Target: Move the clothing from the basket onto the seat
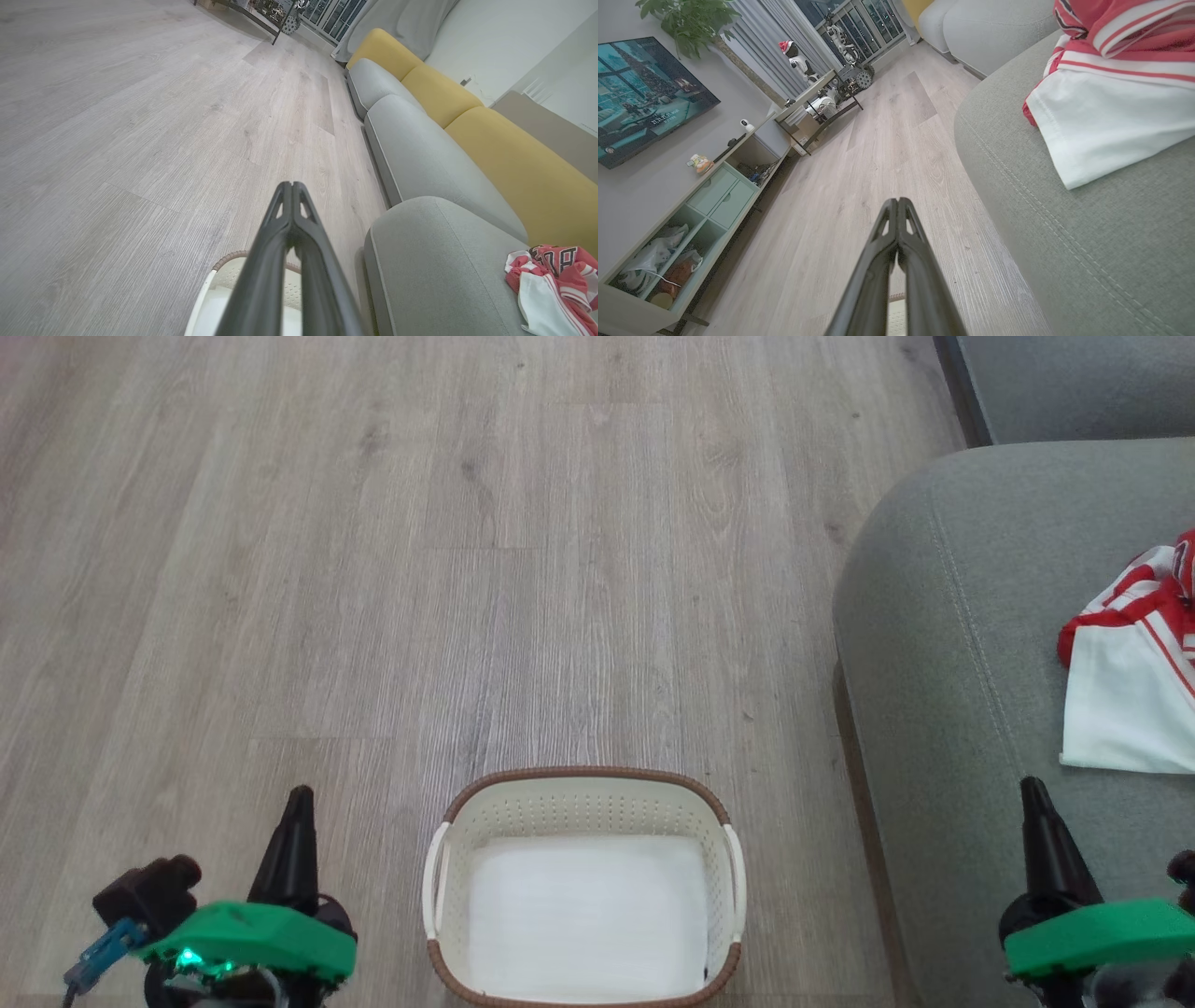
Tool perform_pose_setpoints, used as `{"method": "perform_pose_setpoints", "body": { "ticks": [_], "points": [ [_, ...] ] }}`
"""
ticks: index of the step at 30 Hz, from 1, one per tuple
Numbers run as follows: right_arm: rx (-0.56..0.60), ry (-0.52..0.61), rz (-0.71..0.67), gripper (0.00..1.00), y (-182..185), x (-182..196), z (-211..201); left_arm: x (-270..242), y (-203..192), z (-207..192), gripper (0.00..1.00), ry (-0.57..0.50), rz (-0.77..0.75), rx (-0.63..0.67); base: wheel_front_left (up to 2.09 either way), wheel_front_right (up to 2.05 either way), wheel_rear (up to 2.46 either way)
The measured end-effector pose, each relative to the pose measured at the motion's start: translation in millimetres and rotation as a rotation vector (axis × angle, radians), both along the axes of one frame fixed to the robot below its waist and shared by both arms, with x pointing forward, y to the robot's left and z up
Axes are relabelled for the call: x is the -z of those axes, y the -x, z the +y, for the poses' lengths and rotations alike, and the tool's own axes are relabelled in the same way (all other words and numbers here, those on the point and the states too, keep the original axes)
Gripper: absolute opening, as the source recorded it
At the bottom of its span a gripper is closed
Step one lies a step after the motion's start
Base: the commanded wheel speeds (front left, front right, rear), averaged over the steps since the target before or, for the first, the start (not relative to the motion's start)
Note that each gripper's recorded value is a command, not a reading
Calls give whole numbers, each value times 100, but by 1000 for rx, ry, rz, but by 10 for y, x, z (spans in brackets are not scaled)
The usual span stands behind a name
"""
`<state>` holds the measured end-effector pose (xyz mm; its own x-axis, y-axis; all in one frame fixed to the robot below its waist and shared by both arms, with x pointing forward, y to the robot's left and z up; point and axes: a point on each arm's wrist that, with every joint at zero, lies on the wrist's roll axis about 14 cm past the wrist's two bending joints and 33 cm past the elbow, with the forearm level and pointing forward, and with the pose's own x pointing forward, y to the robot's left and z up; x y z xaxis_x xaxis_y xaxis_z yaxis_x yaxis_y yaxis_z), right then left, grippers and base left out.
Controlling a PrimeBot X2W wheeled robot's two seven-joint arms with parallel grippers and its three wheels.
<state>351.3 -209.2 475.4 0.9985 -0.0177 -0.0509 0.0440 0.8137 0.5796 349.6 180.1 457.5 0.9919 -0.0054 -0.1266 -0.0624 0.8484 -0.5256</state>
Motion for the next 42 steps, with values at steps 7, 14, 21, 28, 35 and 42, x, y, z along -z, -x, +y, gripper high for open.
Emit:
{"method": "perform_pose_setpoints", "body": {
  "ticks": [7, 14, 21, 28, 35, 42],
  "points": [
    [16, -70, -2, 0, -43, -26, -21, 15, -10, 30, 0, 73, 13, -22, 0, 0, 0],
    [31, -157, 16, 0, -42, 16, -18, -12, -57, 46, 0, 160, 14, -34, 0, 0, 0],
    [40, -224, 21, 0, -58, 17, -31, 4, -59, 42, 0, 238, 26, -44, 0, 0, 0],
    [48, -294, 33, 0, -61, 42, -34, 9, -66, 70, 0, 314, 32, -63, 0, 0, 0],
    [57, -366, 34, 0, -84, 37, -35, 8, -80, 52, 0, 394, 38, -66, 0, 0, 0],
    [65, -430, 37, 0, -95, 46, -32, -31, -122, 49, 0, 457, 31, -70, 0, 0, 0]
  ]
}}
